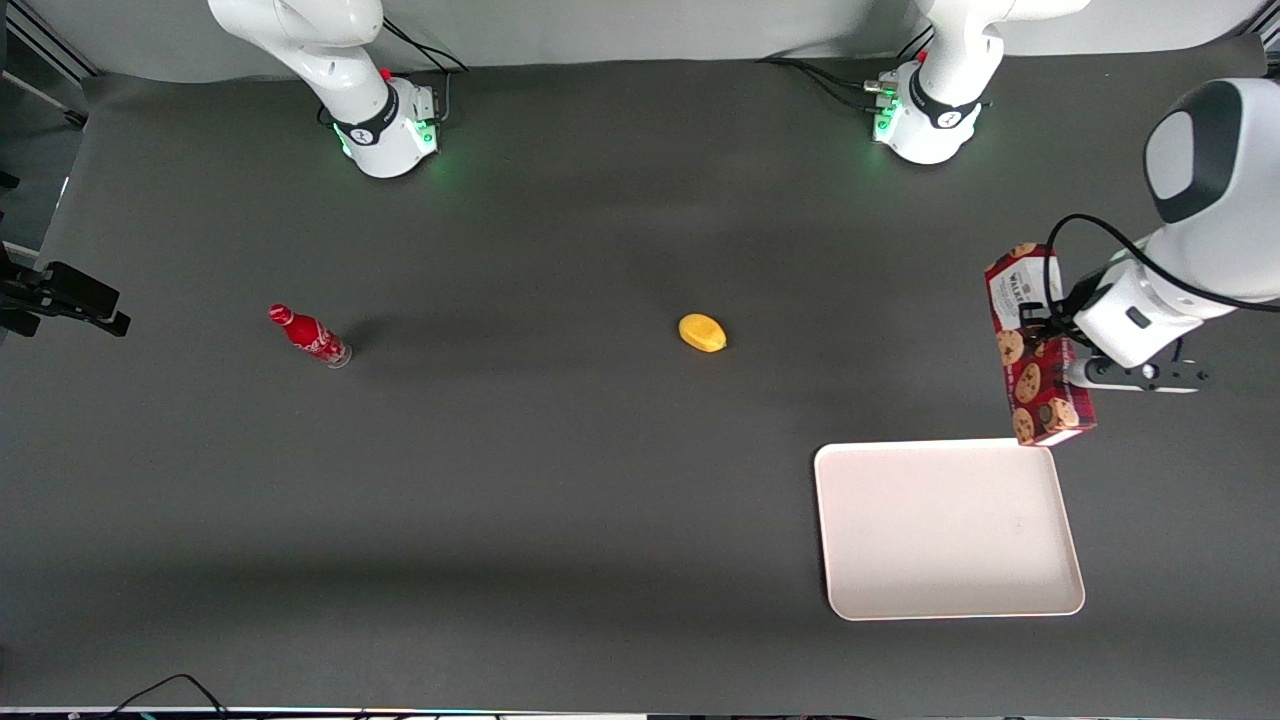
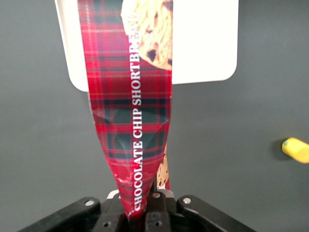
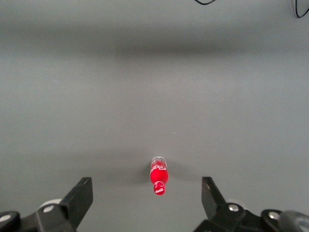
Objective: Place red cookie box on tray
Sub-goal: 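Lift the cookie box with the left gripper and carry it toward the tray, then lower the cookie box onto the white tray's edge with the left gripper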
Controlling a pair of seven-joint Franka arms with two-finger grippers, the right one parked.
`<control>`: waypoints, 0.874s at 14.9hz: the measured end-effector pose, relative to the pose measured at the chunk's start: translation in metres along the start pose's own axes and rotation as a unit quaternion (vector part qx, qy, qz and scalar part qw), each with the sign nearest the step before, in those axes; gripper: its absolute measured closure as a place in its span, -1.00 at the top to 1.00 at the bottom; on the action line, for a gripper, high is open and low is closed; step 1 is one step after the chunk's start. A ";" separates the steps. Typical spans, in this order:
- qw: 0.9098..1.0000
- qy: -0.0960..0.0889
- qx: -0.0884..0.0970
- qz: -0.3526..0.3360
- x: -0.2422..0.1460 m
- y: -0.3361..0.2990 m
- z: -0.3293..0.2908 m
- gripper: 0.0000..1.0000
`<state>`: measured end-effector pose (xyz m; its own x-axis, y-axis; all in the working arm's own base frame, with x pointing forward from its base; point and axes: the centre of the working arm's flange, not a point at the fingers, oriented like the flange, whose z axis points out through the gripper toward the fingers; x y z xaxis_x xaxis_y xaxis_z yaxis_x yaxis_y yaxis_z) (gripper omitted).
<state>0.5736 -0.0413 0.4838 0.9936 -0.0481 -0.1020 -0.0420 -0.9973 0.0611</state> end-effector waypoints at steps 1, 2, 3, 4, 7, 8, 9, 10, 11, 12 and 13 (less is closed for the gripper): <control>1.000 0.006 0.006 0.002 0.009 -0.001 -0.007 -0.82; 1.000 0.013 0.017 0.004 0.021 -0.003 -0.010 -0.82; 0.999 0.018 0.029 0.007 0.033 -0.006 -0.011 -0.82; 0.999 0.021 0.038 0.008 0.046 -0.009 -0.010 -0.82; 0.999 0.022 0.046 0.007 0.086 -0.025 0.012 -0.82; 0.999 0.025 0.048 0.004 0.099 -0.035 0.025 -0.82; 0.998 0.028 0.051 0.000 0.111 -0.047 0.041 -0.82; 0.998 0.032 0.055 -0.002 0.122 -0.060 0.060 -0.82; 0.998 0.034 0.058 -0.005 0.132 -0.073 0.081 -0.82; 0.998 0.034 0.060 -0.010 0.140 -0.085 0.101 -0.82; 0.998 0.032 0.060 -0.013 0.148 -0.094 0.120 -0.82</control>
<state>0.7116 0.0386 0.3441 0.9990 -0.0222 -0.0388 -0.0245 -0.9978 -0.0611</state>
